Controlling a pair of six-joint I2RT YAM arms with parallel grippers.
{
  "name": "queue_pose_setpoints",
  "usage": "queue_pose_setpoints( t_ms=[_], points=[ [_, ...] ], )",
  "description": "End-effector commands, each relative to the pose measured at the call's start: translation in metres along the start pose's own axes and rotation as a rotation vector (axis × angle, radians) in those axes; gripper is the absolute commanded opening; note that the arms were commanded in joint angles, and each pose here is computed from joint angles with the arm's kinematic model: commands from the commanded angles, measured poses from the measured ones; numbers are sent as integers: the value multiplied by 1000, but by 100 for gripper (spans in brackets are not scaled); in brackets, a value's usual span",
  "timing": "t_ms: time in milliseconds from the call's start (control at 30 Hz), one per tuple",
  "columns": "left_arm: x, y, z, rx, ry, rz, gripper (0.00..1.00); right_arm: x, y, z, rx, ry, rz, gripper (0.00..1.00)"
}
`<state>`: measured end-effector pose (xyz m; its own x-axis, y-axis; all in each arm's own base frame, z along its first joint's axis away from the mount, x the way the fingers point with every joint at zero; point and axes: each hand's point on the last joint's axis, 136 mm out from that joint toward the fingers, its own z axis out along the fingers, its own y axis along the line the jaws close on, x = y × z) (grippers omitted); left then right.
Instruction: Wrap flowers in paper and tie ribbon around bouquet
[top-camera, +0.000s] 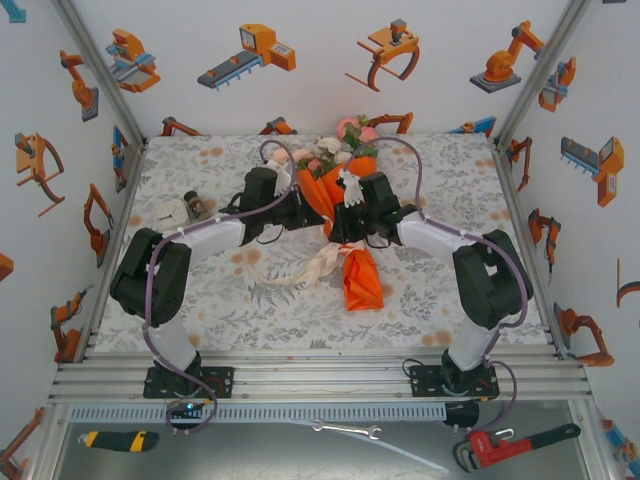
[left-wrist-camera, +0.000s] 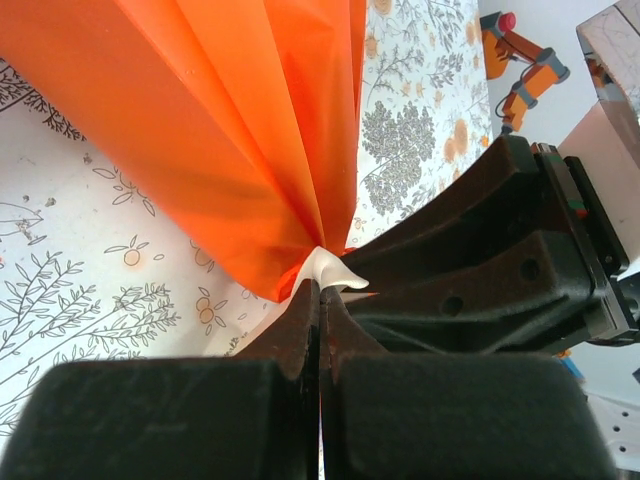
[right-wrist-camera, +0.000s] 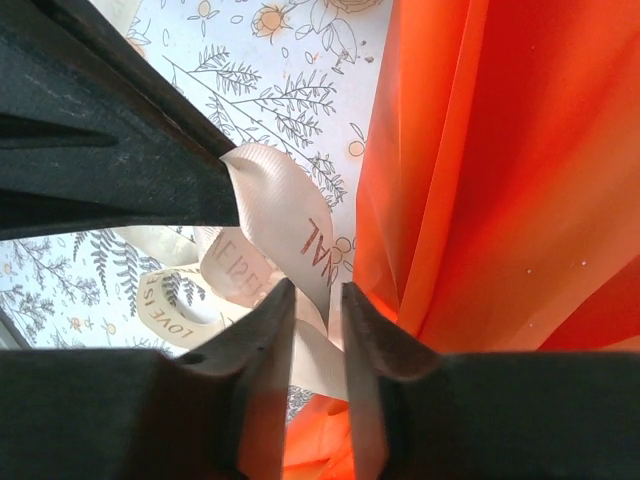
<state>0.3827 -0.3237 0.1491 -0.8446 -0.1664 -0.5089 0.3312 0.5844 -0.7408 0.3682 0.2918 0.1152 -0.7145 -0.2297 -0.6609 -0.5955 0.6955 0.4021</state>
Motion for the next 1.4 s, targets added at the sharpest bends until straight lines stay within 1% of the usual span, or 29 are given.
queue_pose_setpoints(
  t_ms=[0, 67, 233, 400, 500, 567, 600, 633, 667, 700, 800, 833, 967, 1033, 1133, 1267, 1367],
  points=[
    [-10, -12, -12, 46, -36, -11, 0, -2, -5, -3, 47, -11, 7, 19],
    [-11, -6, -15, 38, -43, -32, 0, -7, -8, -13, 88, -28, -22, 14],
    [-14, 10, -20, 34, -72, -97, 0, -10, -23, -38, 241, -27, -136, 9],
    [-2, 13, -14, 41, -27, -91, 0, -19, -27, -56, 309, -67, -199, 6],
    [14, 11, -9, 42, 20, -42, 0, -28, -24, -64, 318, -101, -234, 5],
    [29, 2, -4, 60, 87, 17, 4, -30, -20, -66, 302, -105, -261, 3],
    [35, 0, -2, 49, 109, 39, 4, -29, -18, -65, 292, -100, -268, 2],
    [38, -1, -2, 37, 107, 61, 0, -27, -17, -64, 282, -94, -268, 2],
    [38, 0, -3, 23, 97, 67, 0, -26, -16, -64, 272, -89, -265, 2],
    [36, 0, -5, 16, 83, 62, 0, -24, -15, -62, 261, -76, -248, 4],
    [32, 1, -5, 17, 75, 50, 0, -16, -9, -52, 198, -40, -167, 24],
    [31, 2, -4, 12, 75, 48, 0, -14, -7, -47, 174, -30, -138, 27],
    [29, 6, -3, -4, 72, 34, 0, -15, -5, -31, 124, -31, -49, 30],
    [28, 7, -3, -5, 72, 30, 0, -17, -13, -24, 153, -23, -5, 30],
    [27, 7, -4, -6, 70, 29, 0, -18, -16, -15, 149, -13, 19, 30],
    [27, 8, -5, -12, 71, 35, 0, -18, -20, -8, 152, -11, 24, 34],
    [25, 7, -6, -12, 69, 40, 0, -20, -26, -9, 192, -17, 25, 36]
  ],
)
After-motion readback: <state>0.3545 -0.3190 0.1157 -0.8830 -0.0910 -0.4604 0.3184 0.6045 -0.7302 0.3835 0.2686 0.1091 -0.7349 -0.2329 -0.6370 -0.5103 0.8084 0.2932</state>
